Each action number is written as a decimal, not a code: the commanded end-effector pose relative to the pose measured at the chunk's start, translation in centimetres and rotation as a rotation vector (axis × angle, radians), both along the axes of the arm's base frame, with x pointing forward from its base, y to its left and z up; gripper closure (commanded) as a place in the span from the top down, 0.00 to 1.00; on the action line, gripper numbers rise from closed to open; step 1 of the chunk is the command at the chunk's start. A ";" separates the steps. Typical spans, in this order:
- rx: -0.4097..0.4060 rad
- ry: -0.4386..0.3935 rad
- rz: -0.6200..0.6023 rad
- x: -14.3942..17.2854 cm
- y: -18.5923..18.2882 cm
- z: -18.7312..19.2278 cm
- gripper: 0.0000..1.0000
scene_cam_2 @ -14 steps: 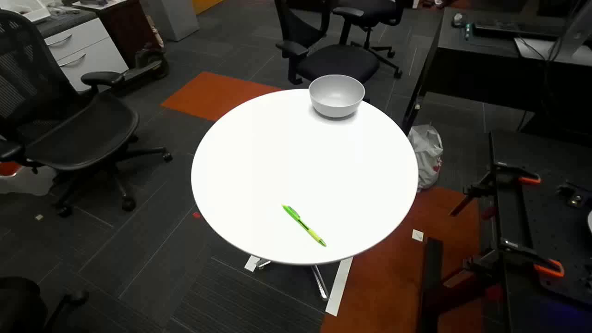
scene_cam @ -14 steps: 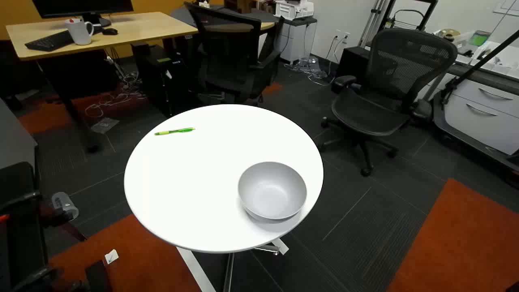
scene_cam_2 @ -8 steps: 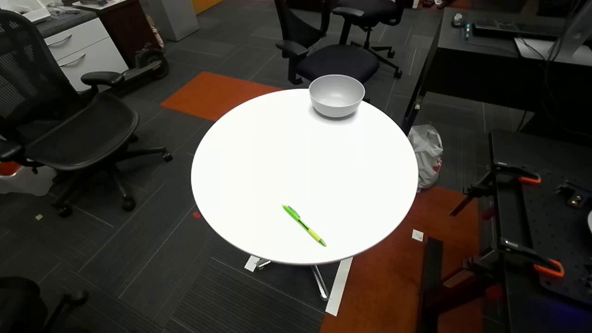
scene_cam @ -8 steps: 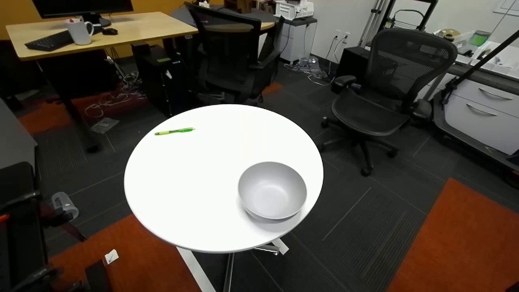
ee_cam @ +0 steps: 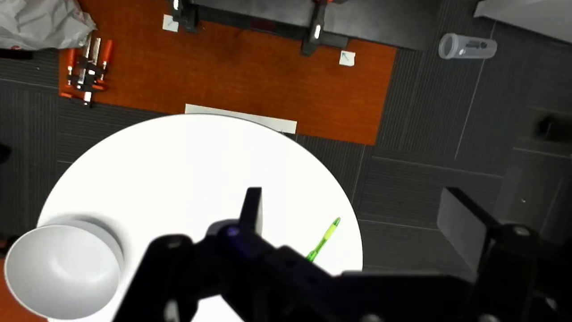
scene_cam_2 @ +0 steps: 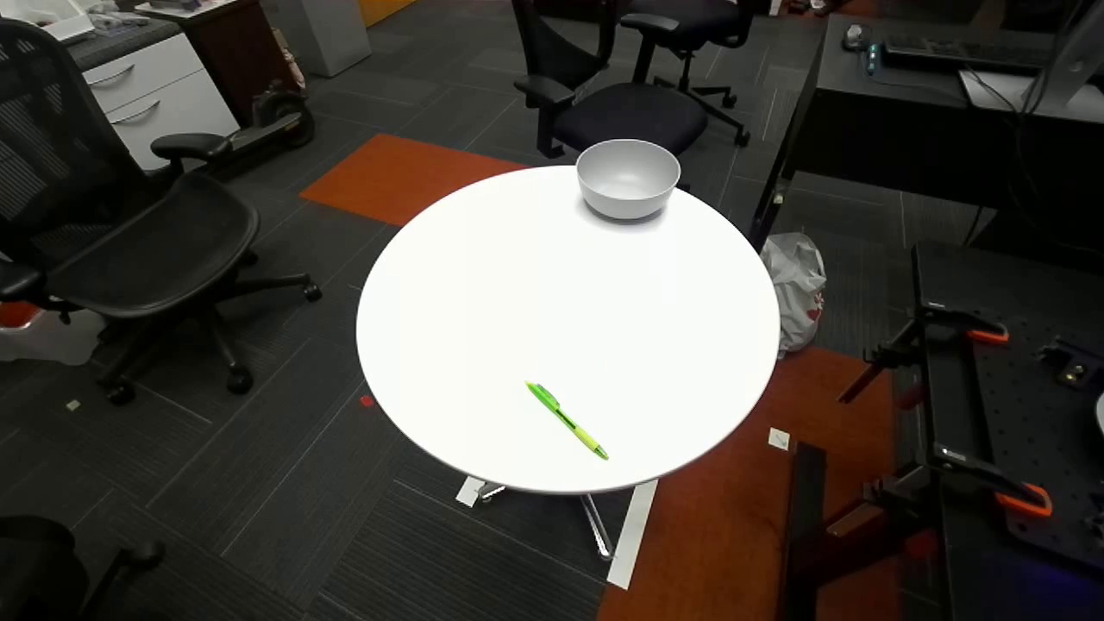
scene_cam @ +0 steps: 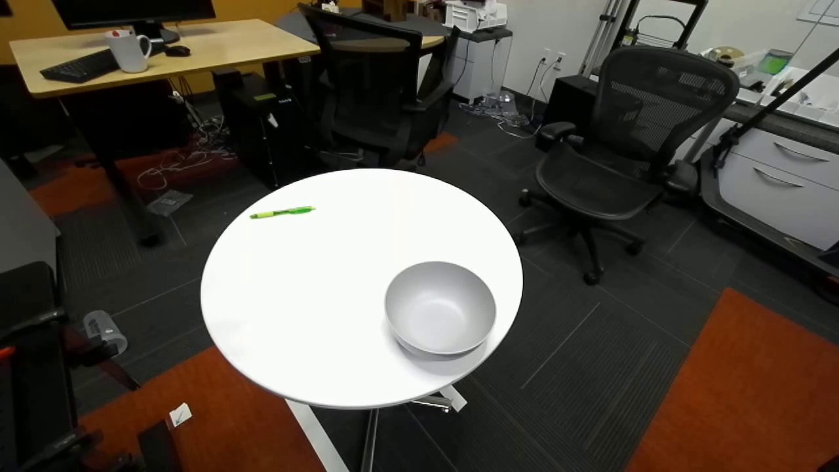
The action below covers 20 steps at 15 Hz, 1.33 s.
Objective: Take the marker from the table and put it in the white bowl
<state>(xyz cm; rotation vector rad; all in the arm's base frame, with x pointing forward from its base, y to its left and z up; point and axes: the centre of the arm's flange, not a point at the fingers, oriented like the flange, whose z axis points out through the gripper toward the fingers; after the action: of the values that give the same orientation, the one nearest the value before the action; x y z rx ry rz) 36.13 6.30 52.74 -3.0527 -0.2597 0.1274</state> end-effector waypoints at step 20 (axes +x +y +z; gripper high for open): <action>-0.060 -0.163 -0.541 14.6 9.2 -24.4 1.00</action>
<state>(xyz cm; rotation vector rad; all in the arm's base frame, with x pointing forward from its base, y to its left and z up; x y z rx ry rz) 47.96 14.94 30.73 -3.0657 0.5073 -0.1231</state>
